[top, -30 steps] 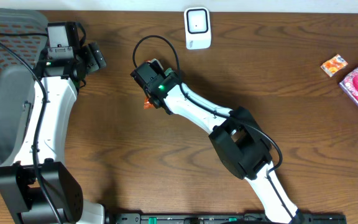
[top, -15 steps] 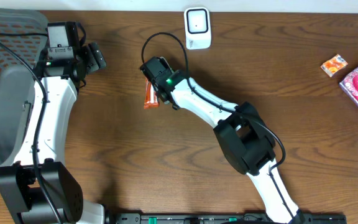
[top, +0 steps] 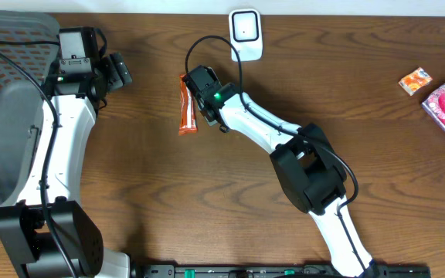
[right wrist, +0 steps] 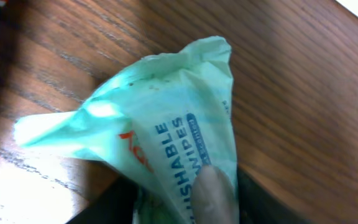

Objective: Scan the item barcode
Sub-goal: 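Lift the wipes pack and rotate it toward the scanner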

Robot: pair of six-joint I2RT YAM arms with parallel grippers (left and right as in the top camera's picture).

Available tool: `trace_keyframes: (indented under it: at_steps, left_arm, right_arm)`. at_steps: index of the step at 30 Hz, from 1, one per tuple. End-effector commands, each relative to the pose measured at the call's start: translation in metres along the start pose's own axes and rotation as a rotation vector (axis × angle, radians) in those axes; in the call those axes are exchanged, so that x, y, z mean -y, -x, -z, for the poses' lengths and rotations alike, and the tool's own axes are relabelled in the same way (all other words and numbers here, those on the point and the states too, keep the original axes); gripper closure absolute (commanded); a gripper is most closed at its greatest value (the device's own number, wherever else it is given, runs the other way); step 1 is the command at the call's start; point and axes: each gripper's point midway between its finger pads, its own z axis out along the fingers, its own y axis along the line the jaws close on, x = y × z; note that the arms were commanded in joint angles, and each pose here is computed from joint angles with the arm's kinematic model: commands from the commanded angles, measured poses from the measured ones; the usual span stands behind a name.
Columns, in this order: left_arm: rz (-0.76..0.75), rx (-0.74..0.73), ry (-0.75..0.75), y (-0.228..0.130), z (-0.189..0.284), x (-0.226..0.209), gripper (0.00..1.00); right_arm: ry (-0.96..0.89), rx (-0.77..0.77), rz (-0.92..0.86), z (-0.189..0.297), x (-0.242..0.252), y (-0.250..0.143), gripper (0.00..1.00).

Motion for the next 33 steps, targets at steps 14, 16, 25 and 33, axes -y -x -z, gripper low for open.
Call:
trace_keyframes:
  at_steps: [14,16,25,33]
  left_arm:
    - [0.012,0.001,0.012,0.001,-0.001,-0.003,0.02]
    - [0.012,0.001,0.012,0.001,-0.001,-0.003,0.02]
    - [0.012,0.001,0.012,0.001,-0.001,-0.003,0.02]
    - [0.012,0.001,0.012,0.001,-0.001,-0.003,0.02]
  right_arm:
    - [0.452,-0.104,-0.272,0.049,-0.008,0.031,0.84]
    - [0.587,-0.131,-0.309,0.056,-0.008,0.032,0.84]
    - [1.03,-0.231,-0.521,0.083,0.031,0.025,0.99]
    - [1.319,-0.228,-0.603,0.109,0.059,0.02,0.99]
